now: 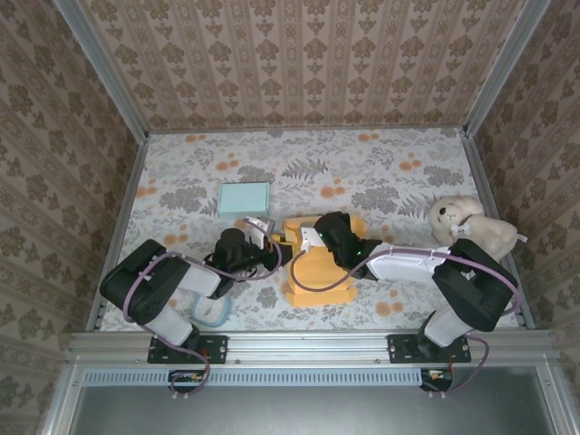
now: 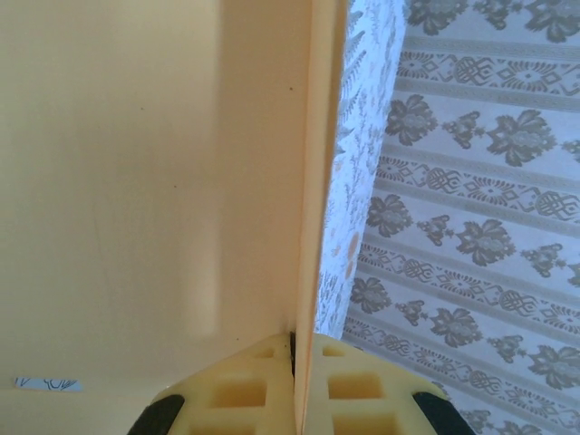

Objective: Fold the paper box

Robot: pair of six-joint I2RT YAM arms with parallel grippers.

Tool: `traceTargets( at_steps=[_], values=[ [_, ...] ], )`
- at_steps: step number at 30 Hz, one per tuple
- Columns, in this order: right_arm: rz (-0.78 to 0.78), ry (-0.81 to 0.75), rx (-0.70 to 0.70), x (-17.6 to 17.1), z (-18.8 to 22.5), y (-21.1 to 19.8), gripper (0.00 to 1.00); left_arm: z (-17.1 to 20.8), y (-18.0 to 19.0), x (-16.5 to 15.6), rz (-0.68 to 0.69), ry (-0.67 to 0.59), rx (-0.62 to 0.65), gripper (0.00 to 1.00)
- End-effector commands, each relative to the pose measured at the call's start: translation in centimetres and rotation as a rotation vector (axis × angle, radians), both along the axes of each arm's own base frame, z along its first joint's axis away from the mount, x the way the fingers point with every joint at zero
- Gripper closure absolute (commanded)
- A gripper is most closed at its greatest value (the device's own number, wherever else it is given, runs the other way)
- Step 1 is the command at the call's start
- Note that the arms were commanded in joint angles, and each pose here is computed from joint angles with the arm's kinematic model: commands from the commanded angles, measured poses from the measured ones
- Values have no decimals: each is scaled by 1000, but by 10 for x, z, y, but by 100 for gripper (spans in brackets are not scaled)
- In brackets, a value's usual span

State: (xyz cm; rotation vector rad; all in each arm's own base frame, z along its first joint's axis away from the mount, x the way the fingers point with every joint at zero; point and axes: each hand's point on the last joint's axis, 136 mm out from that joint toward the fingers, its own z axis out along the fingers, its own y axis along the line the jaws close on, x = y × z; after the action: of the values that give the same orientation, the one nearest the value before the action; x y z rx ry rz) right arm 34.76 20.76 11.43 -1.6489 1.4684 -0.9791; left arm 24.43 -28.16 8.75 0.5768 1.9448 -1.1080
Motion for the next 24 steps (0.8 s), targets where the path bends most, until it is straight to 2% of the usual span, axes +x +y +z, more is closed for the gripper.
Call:
traceTargets(
  at_steps=[1,24],
  values=[
    [4,-42,-18,-3,6,-1,100,4,-3,-1,-7,-38,27,48],
    [125,-187,-41,-15,7,16,100,-6,4,6,118,-79,134,54]
  ],
)
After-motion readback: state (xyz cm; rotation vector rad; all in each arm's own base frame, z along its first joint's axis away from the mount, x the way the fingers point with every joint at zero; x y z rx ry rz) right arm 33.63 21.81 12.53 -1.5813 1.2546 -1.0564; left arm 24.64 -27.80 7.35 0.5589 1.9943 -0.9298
